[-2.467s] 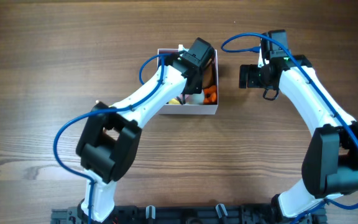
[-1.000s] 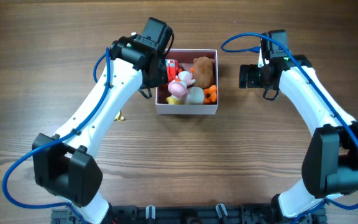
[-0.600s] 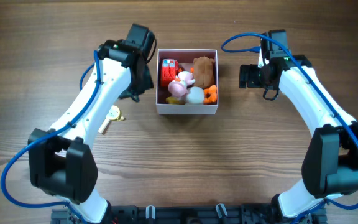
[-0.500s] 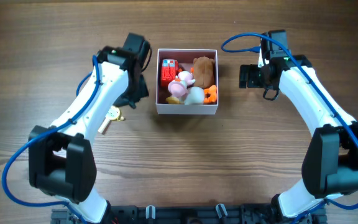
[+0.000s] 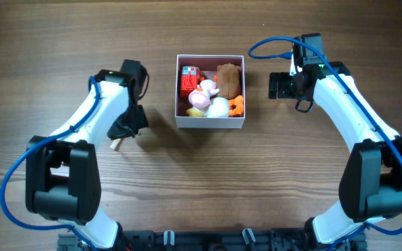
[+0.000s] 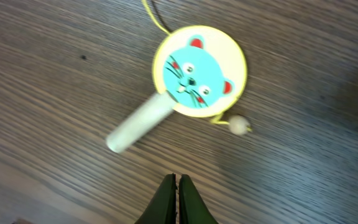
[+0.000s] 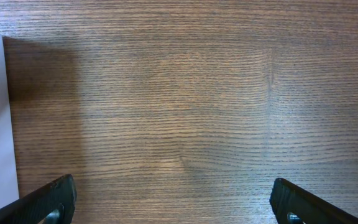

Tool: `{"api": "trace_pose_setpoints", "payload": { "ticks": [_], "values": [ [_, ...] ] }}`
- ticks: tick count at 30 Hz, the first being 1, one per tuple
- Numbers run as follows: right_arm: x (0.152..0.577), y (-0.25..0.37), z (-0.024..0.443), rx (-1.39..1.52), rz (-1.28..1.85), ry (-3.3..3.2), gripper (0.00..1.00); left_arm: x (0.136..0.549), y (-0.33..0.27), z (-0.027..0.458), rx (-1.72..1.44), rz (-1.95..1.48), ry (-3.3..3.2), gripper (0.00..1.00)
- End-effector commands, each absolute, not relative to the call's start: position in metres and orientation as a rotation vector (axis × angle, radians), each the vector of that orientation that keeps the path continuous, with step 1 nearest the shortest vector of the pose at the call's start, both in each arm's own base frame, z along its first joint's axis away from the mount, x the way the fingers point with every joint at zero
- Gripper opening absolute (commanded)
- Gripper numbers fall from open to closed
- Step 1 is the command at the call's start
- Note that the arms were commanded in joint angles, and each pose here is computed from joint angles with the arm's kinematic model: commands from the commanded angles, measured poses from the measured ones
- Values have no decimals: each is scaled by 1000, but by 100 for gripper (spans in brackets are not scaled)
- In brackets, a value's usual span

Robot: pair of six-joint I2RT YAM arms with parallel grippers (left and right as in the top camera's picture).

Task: Pack container
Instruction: 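Withdraw the left gripper left toward the yellow rattle, then grasp the yellow mouse-face rattle by its wooden handle with the left gripper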

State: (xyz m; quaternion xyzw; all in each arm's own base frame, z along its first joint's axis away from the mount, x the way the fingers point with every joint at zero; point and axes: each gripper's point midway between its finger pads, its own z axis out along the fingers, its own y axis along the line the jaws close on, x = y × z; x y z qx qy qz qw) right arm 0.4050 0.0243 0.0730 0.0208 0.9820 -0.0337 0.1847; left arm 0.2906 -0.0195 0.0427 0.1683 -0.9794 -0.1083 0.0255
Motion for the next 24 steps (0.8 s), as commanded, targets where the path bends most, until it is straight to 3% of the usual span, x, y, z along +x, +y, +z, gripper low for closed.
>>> {"api": "trace_pose_setpoints", "payload": {
  "ticks": [1, 8, 11, 15, 19, 24],
  "values": [
    [406, 24, 77, 47, -89, 2757, 99, 291, -4, 42, 454, -264, -3028, 4],
    [406, 24, 77, 46, -89, 2758, 99, 296, 14, 40, 355, -99, -3040, 6],
    [406, 24, 77, 47, -89, 2758, 99, 297, 20, 39, 289, -46, -3051, 18],
    [406, 24, 77, 47, -89, 2757, 100, 300, 15, 39, 150, 12, -3071, 23],
    [406, 24, 77, 47, -89, 2757, 100, 309, 15, 38, 81, 13, -3109, 36],
    [406, 24, 77, 47, -89, 2757, 100, 306, 13, 34, 26, 15, -3088, 41]
  ]
}}
